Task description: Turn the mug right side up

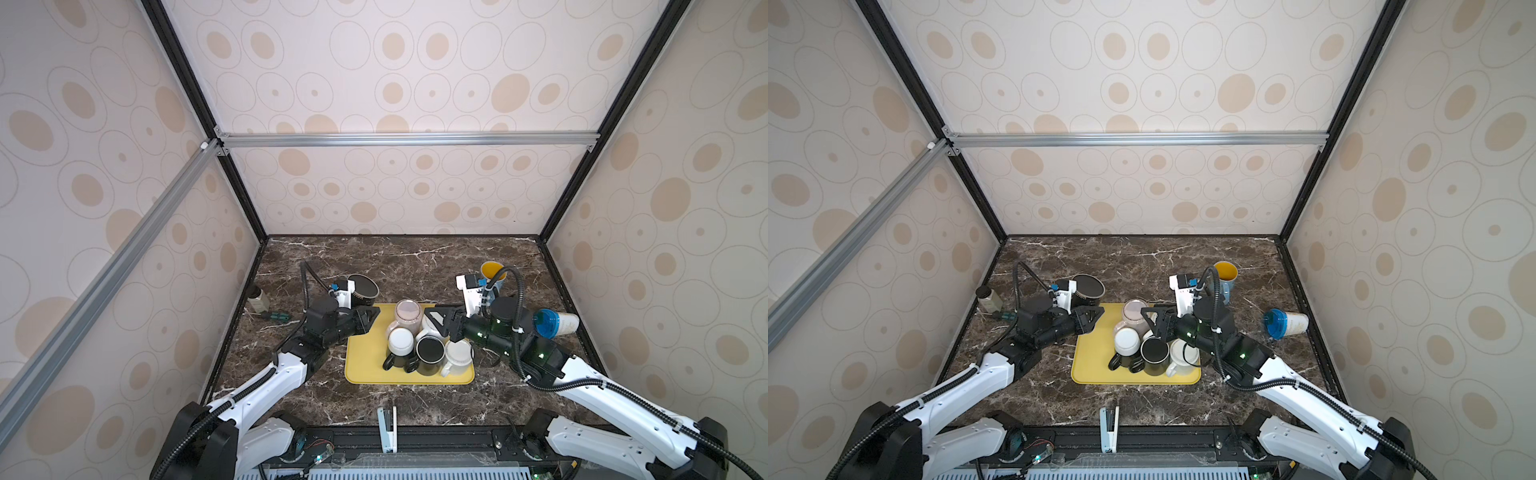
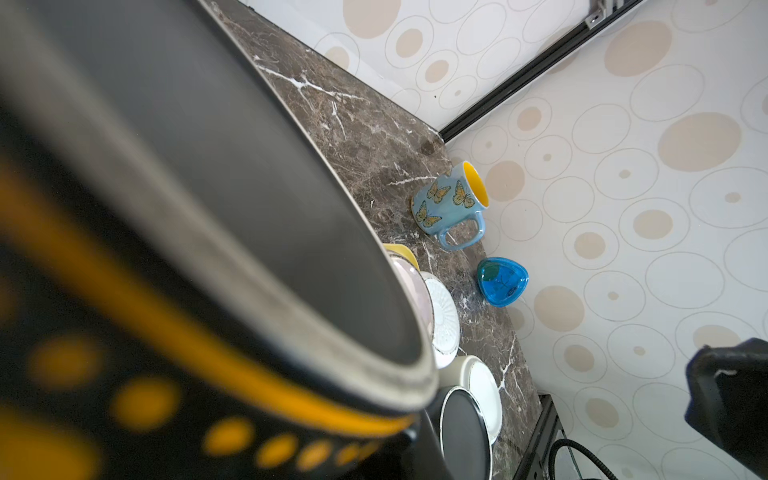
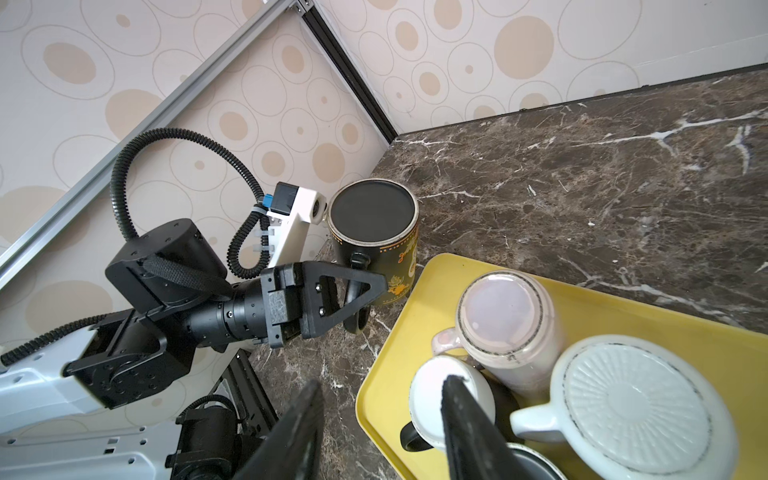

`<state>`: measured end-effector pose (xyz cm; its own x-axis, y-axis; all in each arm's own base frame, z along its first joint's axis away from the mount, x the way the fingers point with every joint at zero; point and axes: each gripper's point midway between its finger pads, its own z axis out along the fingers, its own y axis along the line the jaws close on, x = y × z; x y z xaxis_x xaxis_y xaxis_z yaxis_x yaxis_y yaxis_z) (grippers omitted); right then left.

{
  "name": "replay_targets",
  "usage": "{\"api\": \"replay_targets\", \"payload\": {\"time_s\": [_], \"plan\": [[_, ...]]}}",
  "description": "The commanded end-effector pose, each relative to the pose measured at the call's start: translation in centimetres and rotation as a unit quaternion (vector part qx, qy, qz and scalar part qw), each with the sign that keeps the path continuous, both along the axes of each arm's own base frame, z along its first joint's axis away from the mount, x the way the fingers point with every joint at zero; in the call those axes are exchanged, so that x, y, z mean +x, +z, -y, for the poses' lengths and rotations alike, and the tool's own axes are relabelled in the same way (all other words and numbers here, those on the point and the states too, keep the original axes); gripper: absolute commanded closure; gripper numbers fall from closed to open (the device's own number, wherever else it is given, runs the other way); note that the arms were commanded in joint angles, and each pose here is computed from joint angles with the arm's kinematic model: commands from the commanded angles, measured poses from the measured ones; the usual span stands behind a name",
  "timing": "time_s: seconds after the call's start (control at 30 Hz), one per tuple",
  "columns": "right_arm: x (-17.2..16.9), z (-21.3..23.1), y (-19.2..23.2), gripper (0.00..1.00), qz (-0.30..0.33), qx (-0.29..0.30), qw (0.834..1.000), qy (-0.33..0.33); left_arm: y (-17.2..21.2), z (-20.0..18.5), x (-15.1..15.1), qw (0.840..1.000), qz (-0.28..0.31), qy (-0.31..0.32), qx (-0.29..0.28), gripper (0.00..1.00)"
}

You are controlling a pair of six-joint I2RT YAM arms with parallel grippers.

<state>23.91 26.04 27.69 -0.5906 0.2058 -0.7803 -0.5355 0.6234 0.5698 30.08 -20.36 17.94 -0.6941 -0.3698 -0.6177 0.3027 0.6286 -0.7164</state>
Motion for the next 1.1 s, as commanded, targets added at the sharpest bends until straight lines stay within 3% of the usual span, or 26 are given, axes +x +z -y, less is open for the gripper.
{"api": "replay_targets", "payload": {"time_s": [0.0, 0.13, 0.47, 1.07], "plan": [[0.1, 0.2, 0.3, 0.52, 0.007, -0.005, 1.0, -0.003, 7.7, 0.1, 1.4, 0.986, 0.152, -0.005, -0.072, 1.0], [0.4, 0.1, 0.1, 0.52, 0.005, -0.012, 1.0, -0.003, 8.2, 0.5, 0.7, 0.978, 0.176, -0.028, -0.111, 1.0], [0.8, -0.6, 0.2, 0.52, 0.001, -0.017, 1.0, 0.006, 8.0, 1.2, -0.1, 0.968, 0.198, -0.062, -0.143, 1.0], [1.0, -0.6, -0.3, 0.54, -0.003, -0.037, 0.999, 0.005, 4.6, 1.1, -0.6, 0.966, 0.169, -0.074, -0.179, 1.0]]}}
